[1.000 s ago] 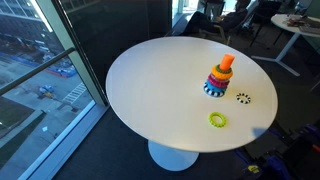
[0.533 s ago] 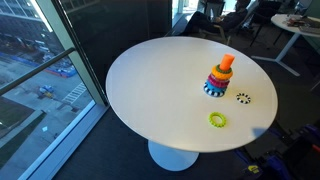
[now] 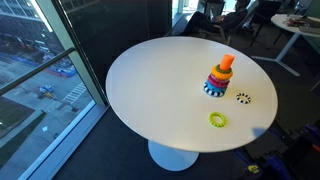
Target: Put the black and white ring through the pole
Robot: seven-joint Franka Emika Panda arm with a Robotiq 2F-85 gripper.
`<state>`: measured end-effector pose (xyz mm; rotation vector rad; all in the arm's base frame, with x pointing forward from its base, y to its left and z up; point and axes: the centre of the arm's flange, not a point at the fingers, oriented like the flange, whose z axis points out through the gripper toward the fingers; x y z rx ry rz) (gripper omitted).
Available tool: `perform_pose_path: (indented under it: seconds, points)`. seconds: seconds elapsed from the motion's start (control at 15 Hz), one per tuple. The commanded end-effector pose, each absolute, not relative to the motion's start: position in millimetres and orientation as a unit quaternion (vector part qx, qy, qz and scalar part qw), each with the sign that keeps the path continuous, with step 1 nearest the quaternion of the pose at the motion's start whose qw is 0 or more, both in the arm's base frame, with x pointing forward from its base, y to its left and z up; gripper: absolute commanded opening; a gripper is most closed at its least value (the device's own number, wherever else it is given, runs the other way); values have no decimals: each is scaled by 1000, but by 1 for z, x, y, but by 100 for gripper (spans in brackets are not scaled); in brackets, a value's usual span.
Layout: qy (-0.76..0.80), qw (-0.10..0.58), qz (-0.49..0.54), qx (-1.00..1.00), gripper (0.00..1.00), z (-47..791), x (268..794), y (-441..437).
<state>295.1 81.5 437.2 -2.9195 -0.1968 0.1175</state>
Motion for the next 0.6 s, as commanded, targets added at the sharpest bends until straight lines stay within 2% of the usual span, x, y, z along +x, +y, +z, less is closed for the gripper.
perform_pose_path:
  seconds: [0.0,0.53]
  points:
    - [-60,107,40,-992,100,439,299,79]
    - [-23,100,19,-995,100,450,322,63]
